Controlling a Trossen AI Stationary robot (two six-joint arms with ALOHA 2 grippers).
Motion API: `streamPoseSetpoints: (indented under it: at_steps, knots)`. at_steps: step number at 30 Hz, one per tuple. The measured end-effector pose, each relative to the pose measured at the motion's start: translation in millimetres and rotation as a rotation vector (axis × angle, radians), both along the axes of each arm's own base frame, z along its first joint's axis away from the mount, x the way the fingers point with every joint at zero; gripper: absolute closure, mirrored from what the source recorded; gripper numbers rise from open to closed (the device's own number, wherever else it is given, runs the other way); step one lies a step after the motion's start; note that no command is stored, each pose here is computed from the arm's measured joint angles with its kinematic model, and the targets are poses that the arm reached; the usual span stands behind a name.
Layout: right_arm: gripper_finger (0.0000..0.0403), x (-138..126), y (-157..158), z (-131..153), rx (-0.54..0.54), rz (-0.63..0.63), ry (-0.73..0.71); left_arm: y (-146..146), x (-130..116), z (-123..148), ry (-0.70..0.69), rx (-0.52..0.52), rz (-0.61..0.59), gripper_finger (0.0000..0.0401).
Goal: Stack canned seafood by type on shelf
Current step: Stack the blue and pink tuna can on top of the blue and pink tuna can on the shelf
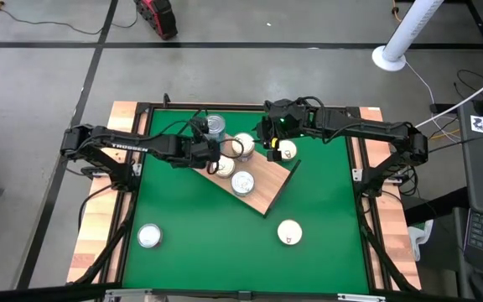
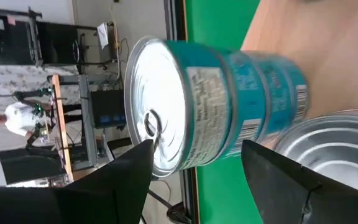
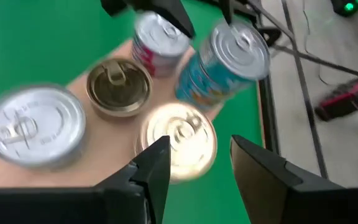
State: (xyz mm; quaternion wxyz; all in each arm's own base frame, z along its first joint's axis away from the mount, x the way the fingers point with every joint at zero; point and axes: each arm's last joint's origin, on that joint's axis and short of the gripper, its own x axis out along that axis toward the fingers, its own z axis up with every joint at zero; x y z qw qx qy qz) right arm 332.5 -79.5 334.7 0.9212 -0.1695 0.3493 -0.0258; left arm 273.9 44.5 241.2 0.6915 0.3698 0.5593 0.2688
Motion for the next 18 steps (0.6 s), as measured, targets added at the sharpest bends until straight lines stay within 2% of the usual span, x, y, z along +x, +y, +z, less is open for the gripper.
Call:
streamPoseSetpoints:
  at_steps: [6, 10, 13, 18]
  knots:
    - [0.0236, -22, 2, 11, -0.094, -0.054, 0.096, -15, 7, 13, -0.07, -0.002, -0.036, 0.0177]
    - [0.0236, -41, 1, 25, -0.094, -0.078, 0.167, -25, 11, 21, -0.138, -0.017, -0.041, 0.0184]
    - [0.0236, -57, -7, 28, -0.026, -0.074, 0.218, -32, 13, 24, -0.189, -0.035, -0.034, 0.0188]
    - [0.0236, -81, -30, 16, 0.237, -0.036, 0.315, -41, 13, 24, -0.228, -0.056, -0.035, 0.0196]
